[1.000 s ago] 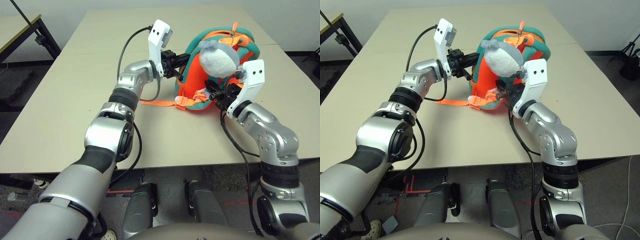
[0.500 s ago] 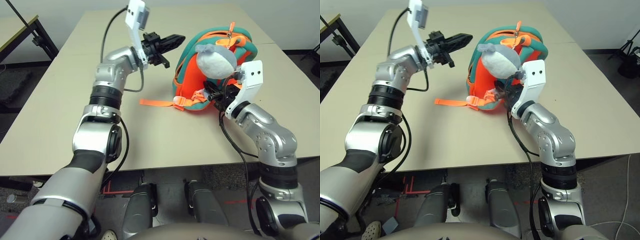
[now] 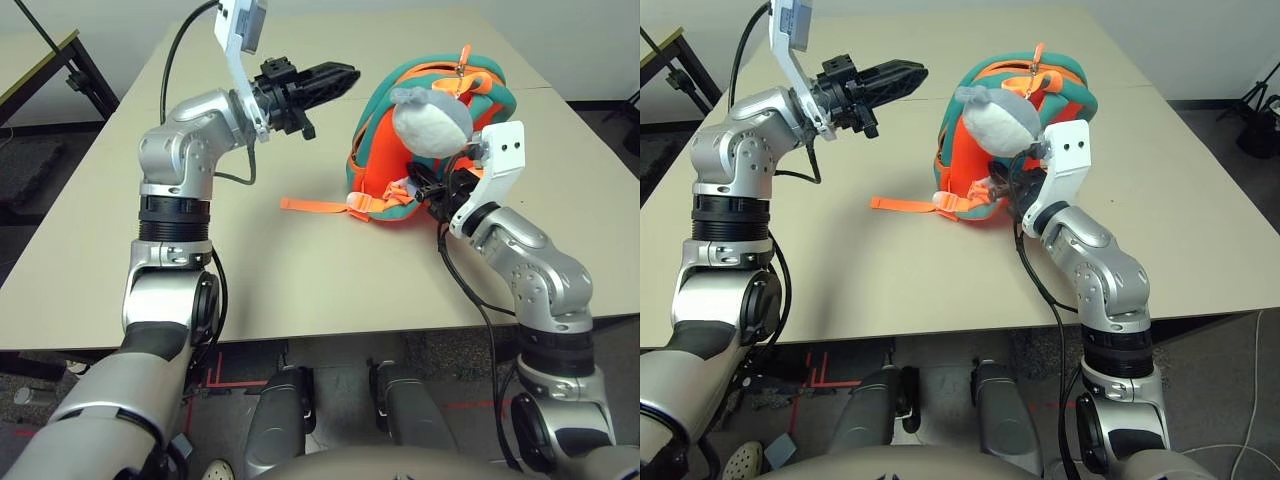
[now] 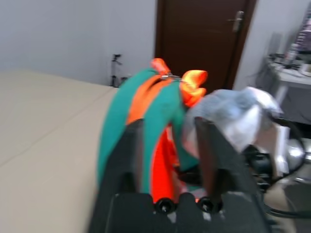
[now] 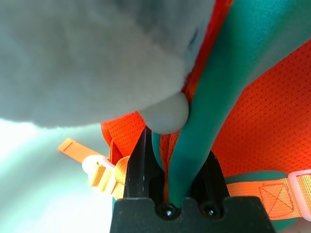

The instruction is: Put the pencil case into the backpack and zip it.

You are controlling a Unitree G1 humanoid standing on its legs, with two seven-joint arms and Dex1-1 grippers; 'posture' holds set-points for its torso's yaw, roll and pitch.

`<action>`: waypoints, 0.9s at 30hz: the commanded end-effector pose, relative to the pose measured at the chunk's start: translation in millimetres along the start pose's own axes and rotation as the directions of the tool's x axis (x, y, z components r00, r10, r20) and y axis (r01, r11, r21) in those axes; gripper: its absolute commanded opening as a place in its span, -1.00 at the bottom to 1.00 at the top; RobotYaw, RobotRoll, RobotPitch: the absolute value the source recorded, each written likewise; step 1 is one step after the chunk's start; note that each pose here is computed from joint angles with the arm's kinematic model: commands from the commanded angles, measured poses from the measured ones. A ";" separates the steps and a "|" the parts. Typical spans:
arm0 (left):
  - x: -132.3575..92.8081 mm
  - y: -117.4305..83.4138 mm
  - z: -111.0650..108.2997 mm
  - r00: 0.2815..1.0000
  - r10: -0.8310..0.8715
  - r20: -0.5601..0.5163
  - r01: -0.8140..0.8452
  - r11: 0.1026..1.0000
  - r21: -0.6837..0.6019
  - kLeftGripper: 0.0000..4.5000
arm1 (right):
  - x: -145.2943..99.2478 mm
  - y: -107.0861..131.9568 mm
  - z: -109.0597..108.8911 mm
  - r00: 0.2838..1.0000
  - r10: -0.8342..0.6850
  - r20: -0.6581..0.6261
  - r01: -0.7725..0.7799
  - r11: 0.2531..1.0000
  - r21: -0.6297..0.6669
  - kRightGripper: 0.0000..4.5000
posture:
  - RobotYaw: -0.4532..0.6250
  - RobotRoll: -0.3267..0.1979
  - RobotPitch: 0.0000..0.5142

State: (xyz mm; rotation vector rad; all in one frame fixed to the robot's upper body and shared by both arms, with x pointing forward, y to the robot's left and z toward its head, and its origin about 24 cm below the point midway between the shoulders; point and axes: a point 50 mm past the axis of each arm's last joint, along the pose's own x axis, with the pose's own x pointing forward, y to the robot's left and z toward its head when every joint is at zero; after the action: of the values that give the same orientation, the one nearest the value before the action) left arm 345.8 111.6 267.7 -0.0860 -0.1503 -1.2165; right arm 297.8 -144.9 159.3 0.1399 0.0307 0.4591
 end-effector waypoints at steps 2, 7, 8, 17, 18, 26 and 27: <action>4.7 -8.6 5.5 0.998 -0.066 -0.021 0.067 0.998 0.022 0.61 | 1.6 2.6 -11.5 0.998 0.020 -0.055 -0.019 1.000 0.015 -0.91 | -0.45 0.25 -0.60; 13.6 -14.9 4.1 0.991 -0.123 -0.057 0.126 0.991 0.038 1.00 | 1.5 2.3 -12.0 0.998 0.019 -0.055 -0.018 1.000 0.015 -0.91 | -0.45 0.25 -0.60; 15.2 -16.3 3.4 0.988 -0.137 -0.064 0.140 0.989 0.040 1.00 | 1.5 2.5 -12.2 0.998 0.019 -0.055 -0.018 1.000 0.015 -0.91 | -0.45 0.25 -0.62; 40.7 -13.6 -9.9 0.973 -0.174 -0.152 0.188 0.978 0.085 1.00 | 2.8 3.6 -12.9 0.999 0.021 -0.050 -0.020 1.000 0.016 -0.91 | -0.47 0.25 -0.65; 44.7 -12.5 -11.8 0.971 -0.178 -0.160 0.193 0.977 0.085 1.00 | 2.9 3.7 -12.9 0.999 0.020 -0.049 -0.019 1.000 0.017 -0.91 | -0.48 0.25 -0.65; 63.2 -11.2 -21.2 0.954 -0.227 -0.197 0.245 0.967 0.072 1.00 | 1.7 4.0 -13.1 0.999 0.010 -0.042 -0.010 1.000 0.018 -0.91 | -0.51 0.25 -0.66; 65.5 -12.1 -22.6 0.950 -0.239 -0.201 0.257 0.964 0.069 1.00 | 1.6 4.0 -13.2 0.999 0.009 -0.042 -0.009 1.000 0.018 -0.91 | -0.51 0.25 -0.66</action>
State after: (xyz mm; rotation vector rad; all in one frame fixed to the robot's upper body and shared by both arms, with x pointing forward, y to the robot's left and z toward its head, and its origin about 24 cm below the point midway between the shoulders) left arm 357.9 48.9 256.6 0.1079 -0.0643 -1.4354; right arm 299.0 -143.9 156.2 0.1432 0.0298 0.4521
